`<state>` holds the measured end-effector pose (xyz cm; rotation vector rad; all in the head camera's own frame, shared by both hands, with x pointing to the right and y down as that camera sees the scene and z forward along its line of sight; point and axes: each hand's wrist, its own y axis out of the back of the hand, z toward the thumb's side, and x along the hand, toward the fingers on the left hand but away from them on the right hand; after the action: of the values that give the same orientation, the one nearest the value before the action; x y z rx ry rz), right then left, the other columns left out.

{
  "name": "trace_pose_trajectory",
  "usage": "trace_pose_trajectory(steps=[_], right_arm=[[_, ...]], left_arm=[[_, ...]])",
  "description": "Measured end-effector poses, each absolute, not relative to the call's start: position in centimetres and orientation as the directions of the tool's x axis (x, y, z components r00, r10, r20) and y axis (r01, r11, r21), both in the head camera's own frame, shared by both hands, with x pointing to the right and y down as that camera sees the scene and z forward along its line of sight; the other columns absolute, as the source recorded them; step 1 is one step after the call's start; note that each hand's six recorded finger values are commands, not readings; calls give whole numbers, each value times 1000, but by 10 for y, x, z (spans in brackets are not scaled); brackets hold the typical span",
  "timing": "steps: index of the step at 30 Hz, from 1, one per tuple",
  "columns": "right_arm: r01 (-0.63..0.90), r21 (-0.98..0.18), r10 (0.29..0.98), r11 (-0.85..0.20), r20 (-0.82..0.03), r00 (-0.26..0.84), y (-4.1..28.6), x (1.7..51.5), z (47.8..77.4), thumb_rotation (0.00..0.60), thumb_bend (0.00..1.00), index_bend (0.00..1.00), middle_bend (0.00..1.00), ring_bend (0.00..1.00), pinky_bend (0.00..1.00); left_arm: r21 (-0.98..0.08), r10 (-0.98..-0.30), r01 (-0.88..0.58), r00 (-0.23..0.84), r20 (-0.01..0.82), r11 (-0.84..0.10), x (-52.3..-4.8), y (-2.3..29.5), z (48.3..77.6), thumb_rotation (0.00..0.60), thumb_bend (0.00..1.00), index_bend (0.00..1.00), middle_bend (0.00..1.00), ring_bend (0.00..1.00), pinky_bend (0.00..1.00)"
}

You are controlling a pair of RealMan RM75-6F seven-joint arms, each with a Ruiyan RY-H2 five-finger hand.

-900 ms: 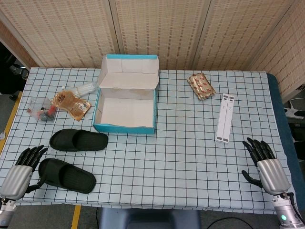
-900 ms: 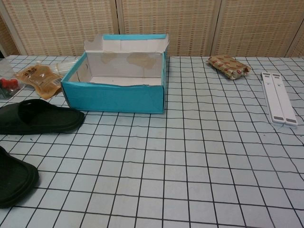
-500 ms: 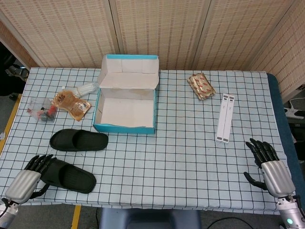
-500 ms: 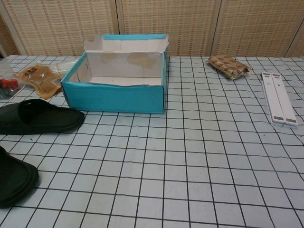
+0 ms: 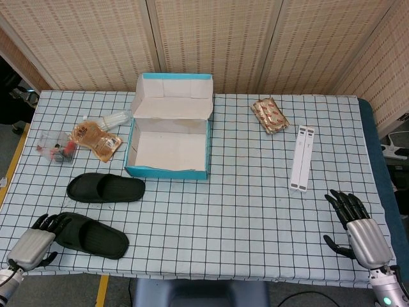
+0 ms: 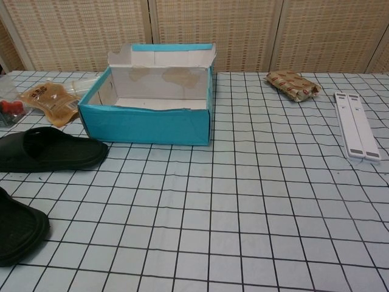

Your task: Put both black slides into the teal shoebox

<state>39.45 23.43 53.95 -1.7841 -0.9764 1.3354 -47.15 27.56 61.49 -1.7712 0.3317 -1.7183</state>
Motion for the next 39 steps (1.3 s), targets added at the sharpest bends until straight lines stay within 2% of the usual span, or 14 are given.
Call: trace_pose_trajectory(steps=[12, 26, 39], right_arm=[[160, -855, 866, -493, -465, 185, 235, 394, 542, 600, 177, 0, 0, 0, 0], [151, -842, 851, -518, -490, 187, 238, 392, 546, 600, 178, 0, 0, 0, 0], [150, -841, 850, -520, -491, 192, 239, 391, 545, 600, 176, 0, 0, 0, 0]], left_arm=[[-556, -537, 293, 149, 830, -778, -459, 276, 634, 600, 360, 0, 0, 0, 0], [-616, -576, 333, 220, 787, -714, -445, 267, 630, 600, 363, 0, 0, 0, 0], [-589, -546, 469, 240, 802, -658, -444, 270, 634, 600, 361, 0, 0, 0, 0]])
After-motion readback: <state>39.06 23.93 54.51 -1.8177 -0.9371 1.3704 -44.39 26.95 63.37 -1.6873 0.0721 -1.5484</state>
